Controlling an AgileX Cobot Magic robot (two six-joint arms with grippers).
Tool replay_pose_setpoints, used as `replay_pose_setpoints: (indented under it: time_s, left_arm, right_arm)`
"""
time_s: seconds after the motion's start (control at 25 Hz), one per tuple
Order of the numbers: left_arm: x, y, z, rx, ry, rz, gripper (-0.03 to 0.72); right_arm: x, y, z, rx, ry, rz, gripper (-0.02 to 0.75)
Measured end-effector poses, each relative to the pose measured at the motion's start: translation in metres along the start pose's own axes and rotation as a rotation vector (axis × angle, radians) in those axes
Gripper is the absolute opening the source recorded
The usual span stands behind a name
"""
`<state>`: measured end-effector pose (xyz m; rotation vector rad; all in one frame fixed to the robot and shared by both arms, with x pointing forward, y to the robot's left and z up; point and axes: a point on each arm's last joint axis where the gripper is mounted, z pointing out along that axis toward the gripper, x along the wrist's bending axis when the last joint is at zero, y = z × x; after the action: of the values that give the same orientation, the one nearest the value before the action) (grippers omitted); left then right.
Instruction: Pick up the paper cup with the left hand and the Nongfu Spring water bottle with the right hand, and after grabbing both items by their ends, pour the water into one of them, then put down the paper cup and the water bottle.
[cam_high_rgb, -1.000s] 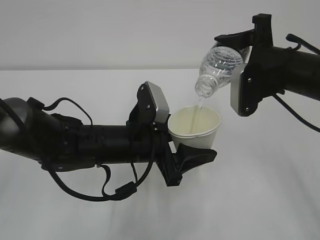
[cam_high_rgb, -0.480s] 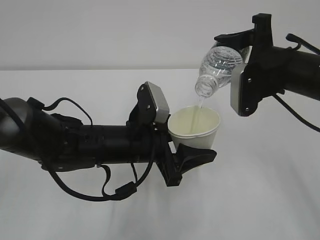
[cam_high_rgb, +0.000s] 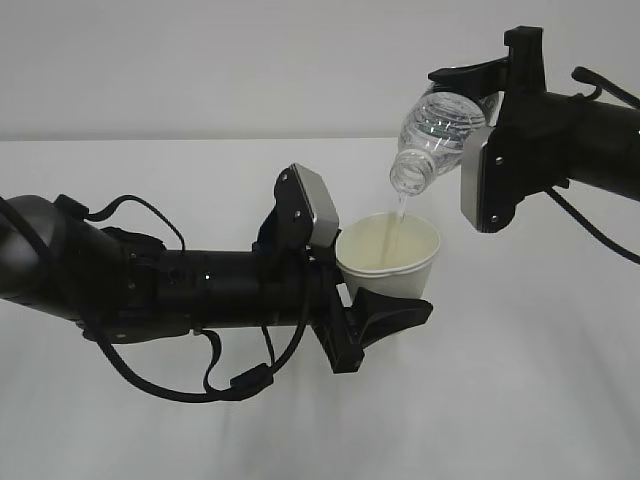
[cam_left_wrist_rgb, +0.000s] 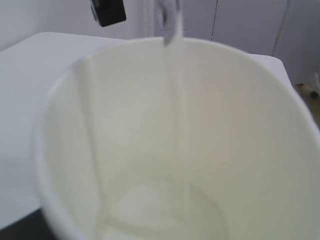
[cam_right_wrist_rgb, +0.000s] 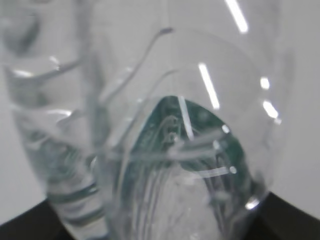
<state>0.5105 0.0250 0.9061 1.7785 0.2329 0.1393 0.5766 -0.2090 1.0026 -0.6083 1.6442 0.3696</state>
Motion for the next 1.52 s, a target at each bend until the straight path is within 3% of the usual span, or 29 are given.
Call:
replay_pose_setpoints:
  time_s: [1.52]
  left_arm:
    - [0.001, -0.0031, 0.0, 0.033, 0.011, -0.02, 0.45]
  right_arm:
    - [-0.0034, -0.0013, 0.0012, 0.002, -0.01, -0.007, 0.466]
